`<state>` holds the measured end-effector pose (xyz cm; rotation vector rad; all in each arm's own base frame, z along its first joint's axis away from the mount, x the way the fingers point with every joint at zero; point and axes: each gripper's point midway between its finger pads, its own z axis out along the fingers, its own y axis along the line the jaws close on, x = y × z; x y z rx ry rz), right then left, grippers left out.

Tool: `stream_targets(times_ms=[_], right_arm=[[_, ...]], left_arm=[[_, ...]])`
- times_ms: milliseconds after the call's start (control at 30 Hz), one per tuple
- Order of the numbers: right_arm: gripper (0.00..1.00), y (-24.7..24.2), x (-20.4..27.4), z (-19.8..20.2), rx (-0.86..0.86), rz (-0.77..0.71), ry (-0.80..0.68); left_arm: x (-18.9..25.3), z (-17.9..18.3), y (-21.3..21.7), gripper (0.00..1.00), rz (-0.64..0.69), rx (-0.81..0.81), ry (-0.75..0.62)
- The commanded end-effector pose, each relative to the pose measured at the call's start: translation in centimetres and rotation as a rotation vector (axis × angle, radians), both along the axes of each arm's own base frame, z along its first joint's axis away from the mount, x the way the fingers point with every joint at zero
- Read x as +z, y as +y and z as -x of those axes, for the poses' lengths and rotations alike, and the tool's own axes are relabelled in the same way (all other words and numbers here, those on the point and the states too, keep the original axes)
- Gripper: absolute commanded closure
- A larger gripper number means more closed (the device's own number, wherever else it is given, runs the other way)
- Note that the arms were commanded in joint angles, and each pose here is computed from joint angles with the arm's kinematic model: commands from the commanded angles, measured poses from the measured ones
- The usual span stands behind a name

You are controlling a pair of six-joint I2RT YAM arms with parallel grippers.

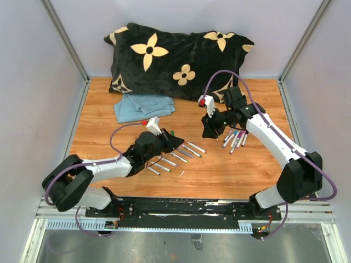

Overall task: Open the pen caps
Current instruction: Place the pen cap at the center of the board.

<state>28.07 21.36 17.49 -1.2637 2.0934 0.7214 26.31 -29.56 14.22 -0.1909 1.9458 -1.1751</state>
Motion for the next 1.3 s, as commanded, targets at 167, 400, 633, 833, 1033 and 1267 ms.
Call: stream_targets(times_ms=[167, 400, 633, 833, 1033, 1267], right_arm=[[0.57, -1.3, 0.6, 0.1, -0.02, -0.029, 0.006], [0.57, -1.8, 0.8, -0.1, -0.037, -0.044, 0.008], [0.57, -1.9, 0.9, -0.1, -0.043, -0.051, 0.012], [0.57, -2.0, 0.9, -0.2, -0.045, -0.056, 0.015], [0.57, -2.0, 1.0, -0.2, -0.045, -0.06, 0.015], [0.57, -2.1, 1.1, -0.1, -0.051, -0.067, 0.017]], left_arm=[[-3.0, -5.4, -2.2, 1.0, -0.18, 0.155, 0.132], [-5.6, -9.5, -1.6, 1.0, -0.447, 0.337, 0.258], [-7.9, -11.2, -0.9, 1.0, -0.583, 0.412, 0.286], [-9.4, -11.6, 0.2, 0.97, -0.642, 0.446, 0.306], [-10.5, -12.2, 1.0, 0.96, -0.657, 0.449, 0.328], [-11.0, -12.2, 1.4, 0.91, -0.671, 0.452, 0.335]])
